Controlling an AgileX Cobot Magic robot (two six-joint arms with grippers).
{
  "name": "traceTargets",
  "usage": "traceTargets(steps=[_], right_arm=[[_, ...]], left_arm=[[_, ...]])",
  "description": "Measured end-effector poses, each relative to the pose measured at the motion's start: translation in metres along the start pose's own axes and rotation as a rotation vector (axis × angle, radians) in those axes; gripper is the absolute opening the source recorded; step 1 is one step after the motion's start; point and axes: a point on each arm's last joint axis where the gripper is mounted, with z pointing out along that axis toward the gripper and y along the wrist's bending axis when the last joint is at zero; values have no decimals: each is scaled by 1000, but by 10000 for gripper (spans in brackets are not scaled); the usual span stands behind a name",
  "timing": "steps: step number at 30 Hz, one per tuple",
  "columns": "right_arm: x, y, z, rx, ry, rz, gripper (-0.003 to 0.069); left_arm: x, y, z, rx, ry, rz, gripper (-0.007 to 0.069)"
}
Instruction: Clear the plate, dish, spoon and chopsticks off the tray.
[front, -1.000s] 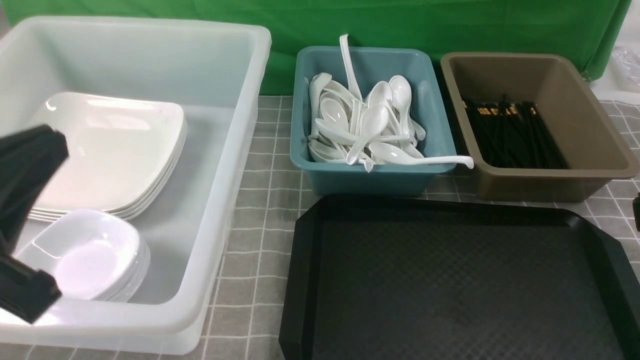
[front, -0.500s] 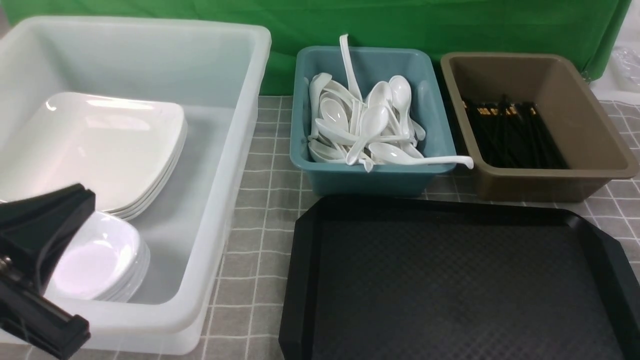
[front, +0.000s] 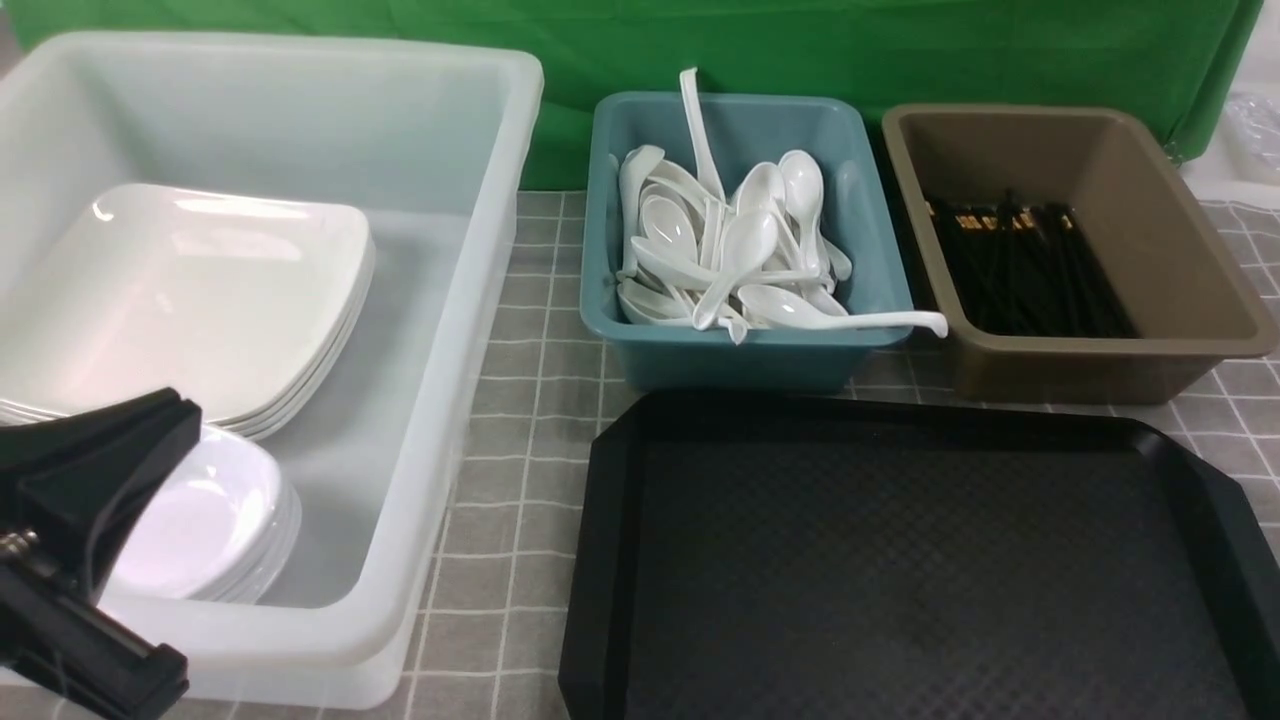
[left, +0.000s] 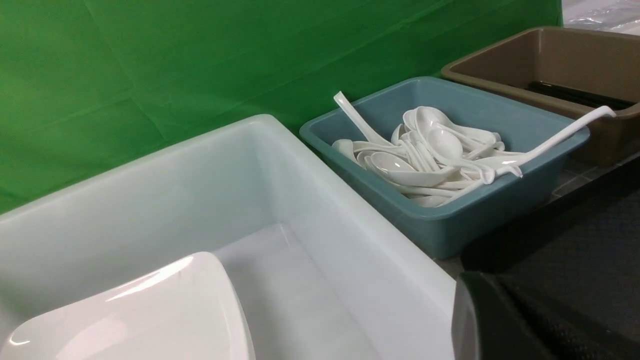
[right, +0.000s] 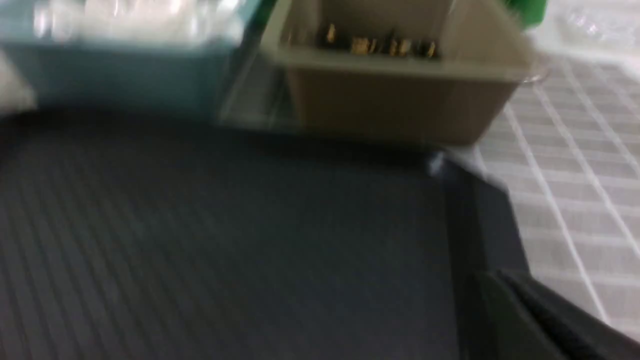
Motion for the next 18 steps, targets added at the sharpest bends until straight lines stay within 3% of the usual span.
traceTargets(steps=[18], right_arm=[[2,-2,0,20,12,40,29]], left_arm=[[0,0,0,0,2,1,11]])
